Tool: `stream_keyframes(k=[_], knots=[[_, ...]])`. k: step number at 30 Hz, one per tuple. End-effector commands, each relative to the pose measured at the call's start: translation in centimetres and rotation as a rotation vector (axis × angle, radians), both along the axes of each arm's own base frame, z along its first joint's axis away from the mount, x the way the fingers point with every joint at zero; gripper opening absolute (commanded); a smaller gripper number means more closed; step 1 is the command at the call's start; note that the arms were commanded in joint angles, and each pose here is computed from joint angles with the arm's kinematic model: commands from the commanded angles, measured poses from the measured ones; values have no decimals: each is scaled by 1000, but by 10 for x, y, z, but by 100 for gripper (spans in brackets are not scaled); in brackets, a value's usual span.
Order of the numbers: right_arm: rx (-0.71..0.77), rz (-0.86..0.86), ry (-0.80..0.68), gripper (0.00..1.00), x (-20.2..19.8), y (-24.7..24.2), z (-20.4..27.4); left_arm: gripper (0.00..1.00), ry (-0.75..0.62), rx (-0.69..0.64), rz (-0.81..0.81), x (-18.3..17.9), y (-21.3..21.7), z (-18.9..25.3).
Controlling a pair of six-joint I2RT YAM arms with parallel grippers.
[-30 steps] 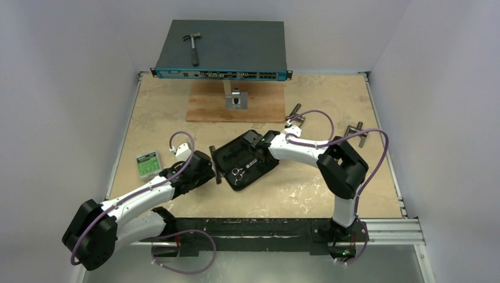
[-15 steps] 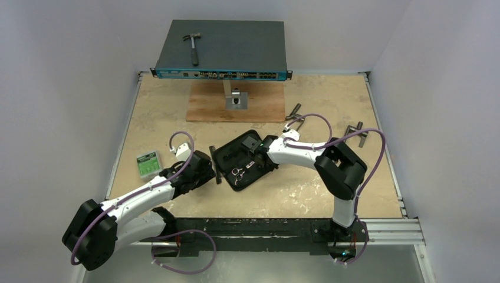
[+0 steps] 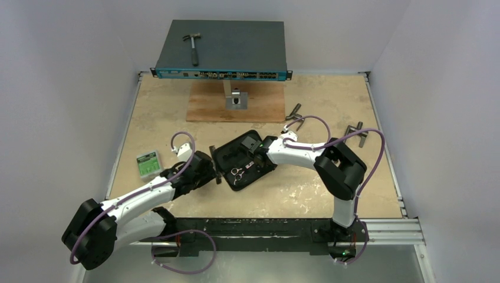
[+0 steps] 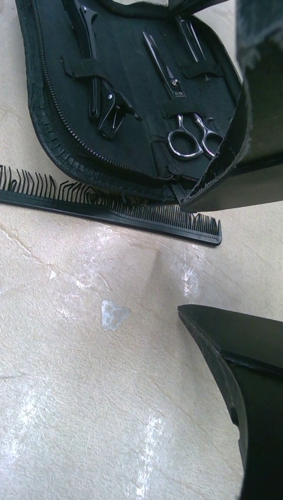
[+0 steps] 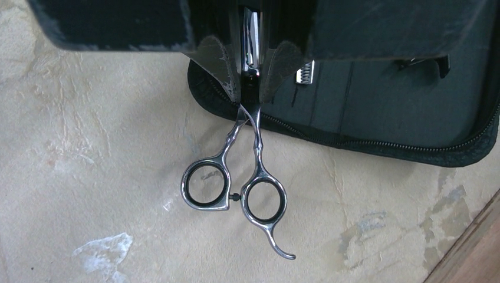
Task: Sort the hair-cutting tools
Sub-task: Place the scissors in the hairdressing tool bag.
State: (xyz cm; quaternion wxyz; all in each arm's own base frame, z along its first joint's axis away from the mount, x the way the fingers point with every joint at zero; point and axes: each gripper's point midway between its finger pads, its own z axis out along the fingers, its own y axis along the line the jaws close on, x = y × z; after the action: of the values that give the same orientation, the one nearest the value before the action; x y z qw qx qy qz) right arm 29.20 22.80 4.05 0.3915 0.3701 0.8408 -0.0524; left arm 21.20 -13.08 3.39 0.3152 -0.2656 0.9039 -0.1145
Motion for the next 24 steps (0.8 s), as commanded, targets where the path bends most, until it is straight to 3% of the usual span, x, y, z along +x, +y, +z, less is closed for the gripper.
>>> stream_keyframes(k=[1, 20, 24], knots=[[33, -3, -2, 0, -3, 7, -3, 58, -24, -35, 3, 2, -7, 2], [74, 68, 48, 0, -33, 29, -11, 58, -34, -34, -19, -3, -15, 2], [86, 84, 42, 29, -36, 27, -3, 57, -32, -32, -17, -4, -14, 2]])
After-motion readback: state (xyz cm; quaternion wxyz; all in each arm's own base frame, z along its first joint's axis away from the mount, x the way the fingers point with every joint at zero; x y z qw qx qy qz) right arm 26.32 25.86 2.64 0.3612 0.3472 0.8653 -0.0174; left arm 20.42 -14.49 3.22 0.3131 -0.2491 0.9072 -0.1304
